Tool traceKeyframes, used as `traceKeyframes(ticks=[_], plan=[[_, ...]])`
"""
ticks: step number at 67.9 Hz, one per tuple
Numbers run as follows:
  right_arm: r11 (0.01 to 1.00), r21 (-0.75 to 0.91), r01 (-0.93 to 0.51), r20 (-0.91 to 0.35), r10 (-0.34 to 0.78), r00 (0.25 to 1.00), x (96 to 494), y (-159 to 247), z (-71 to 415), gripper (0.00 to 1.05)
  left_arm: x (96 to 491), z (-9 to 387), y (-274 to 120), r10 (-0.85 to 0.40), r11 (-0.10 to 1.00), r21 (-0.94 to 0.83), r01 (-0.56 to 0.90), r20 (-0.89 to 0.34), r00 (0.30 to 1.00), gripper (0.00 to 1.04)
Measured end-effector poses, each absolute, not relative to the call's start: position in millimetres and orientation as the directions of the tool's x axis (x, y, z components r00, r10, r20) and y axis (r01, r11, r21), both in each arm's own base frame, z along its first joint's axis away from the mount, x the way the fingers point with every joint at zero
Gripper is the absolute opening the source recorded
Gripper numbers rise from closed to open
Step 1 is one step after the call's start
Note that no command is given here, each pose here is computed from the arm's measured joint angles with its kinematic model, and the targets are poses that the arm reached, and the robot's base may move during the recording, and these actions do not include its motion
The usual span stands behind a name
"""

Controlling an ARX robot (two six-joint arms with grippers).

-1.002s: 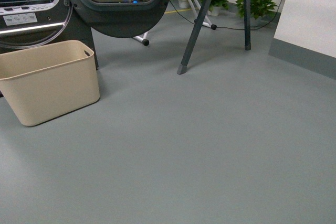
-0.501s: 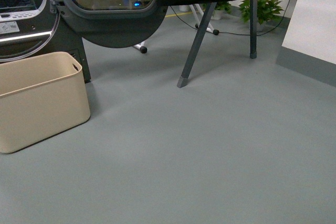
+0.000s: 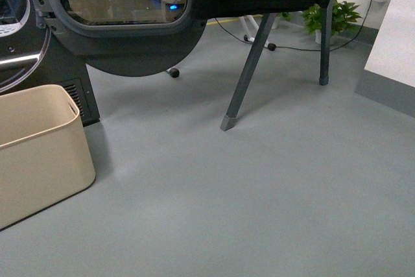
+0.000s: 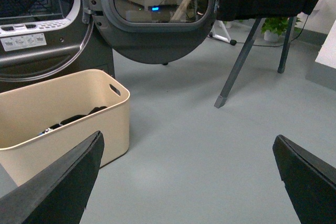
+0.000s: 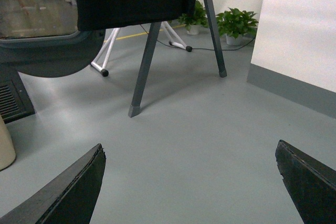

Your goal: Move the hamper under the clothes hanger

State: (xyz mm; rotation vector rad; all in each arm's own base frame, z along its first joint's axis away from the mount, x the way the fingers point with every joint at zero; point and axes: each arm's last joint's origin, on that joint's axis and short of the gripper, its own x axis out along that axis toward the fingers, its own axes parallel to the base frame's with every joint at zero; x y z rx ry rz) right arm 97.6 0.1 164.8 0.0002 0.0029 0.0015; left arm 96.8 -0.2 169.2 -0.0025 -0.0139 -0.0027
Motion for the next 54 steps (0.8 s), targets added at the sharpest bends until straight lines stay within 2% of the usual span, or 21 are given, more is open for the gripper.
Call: traceKeyframes(ticks=[54], plan=[[1.0,0.001,0.006,-0.001,-0.006,1.0,97.6,-0.2,164.9,0.97,96.8,169.2,-0.3,-0.006,1.0,-0.002,0.006,0.013,1.0,0.98]])
